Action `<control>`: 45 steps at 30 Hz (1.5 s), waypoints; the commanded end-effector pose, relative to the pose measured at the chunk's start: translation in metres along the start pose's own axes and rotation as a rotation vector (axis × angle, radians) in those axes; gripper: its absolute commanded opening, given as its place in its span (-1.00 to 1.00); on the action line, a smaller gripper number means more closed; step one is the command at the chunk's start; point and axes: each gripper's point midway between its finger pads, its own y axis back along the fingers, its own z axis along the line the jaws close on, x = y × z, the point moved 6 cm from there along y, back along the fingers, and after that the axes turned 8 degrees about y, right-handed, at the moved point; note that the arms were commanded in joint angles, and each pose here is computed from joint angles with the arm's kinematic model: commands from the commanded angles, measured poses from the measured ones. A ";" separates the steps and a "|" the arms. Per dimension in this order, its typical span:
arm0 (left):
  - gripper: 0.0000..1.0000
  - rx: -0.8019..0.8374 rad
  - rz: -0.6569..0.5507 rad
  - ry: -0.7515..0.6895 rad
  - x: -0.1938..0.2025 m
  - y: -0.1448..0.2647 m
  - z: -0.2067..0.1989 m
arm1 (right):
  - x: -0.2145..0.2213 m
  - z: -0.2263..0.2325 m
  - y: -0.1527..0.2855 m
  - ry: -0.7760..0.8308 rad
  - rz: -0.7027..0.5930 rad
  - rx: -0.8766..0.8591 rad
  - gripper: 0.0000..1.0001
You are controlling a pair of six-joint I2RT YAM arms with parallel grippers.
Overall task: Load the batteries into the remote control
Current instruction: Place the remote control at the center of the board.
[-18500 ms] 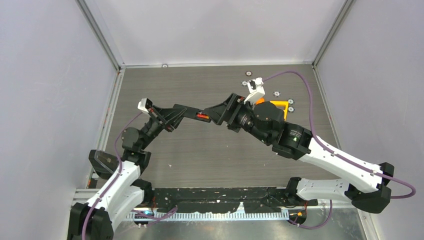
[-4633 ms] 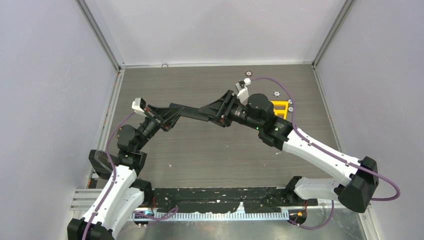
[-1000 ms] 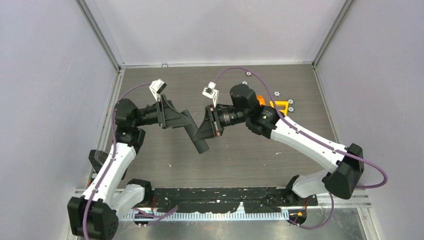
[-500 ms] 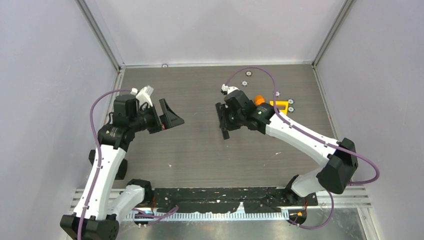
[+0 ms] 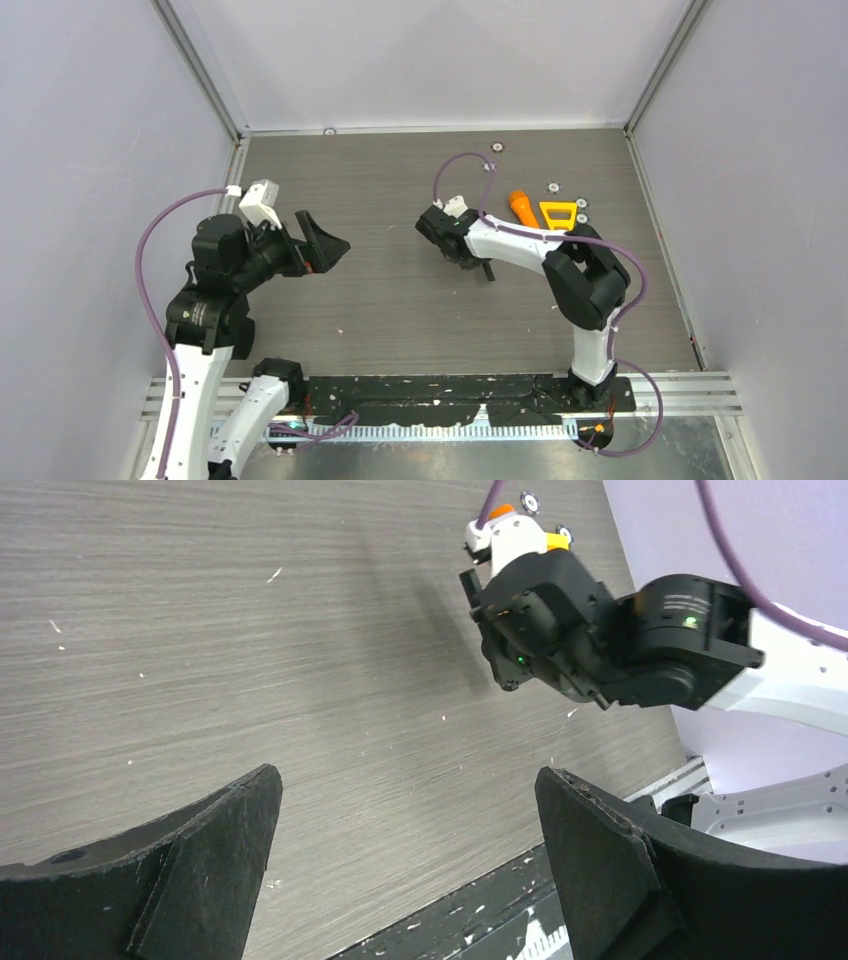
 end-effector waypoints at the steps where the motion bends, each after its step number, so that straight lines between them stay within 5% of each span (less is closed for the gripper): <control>1: 0.99 -0.021 -0.049 -0.051 -0.008 0.009 -0.002 | -0.023 -0.012 0.002 0.022 -0.051 0.117 -0.89; 17: 0.99 -0.053 -0.067 -0.033 -0.001 0.008 0.008 | -0.017 0.034 -0.021 -0.005 0.032 -0.081 -0.52; 25: 0.99 -0.144 -0.073 0.007 0.000 0.009 0.018 | -0.020 0.045 0.001 -0.103 -0.004 -0.268 0.04; 30: 0.99 -0.186 -0.072 0.028 0.006 0.010 0.025 | -0.025 0.039 0.025 -0.156 -0.071 -0.368 0.23; 39: 0.99 -0.170 -0.100 -0.015 0.014 0.024 0.025 | 0.010 -0.034 0.084 -0.408 -0.332 -0.324 0.45; 41: 0.99 -0.128 -0.108 -0.019 0.018 0.024 0.022 | 0.023 -0.061 0.096 -0.471 -0.406 -0.248 0.57; 44: 0.99 -0.101 -0.134 -0.016 0.021 0.025 0.022 | 0.041 -0.105 0.125 -0.581 -0.538 -0.172 0.99; 45: 0.99 -0.100 -0.149 -0.011 0.021 0.026 0.023 | 0.050 -0.115 0.126 -0.596 -0.548 -0.116 0.96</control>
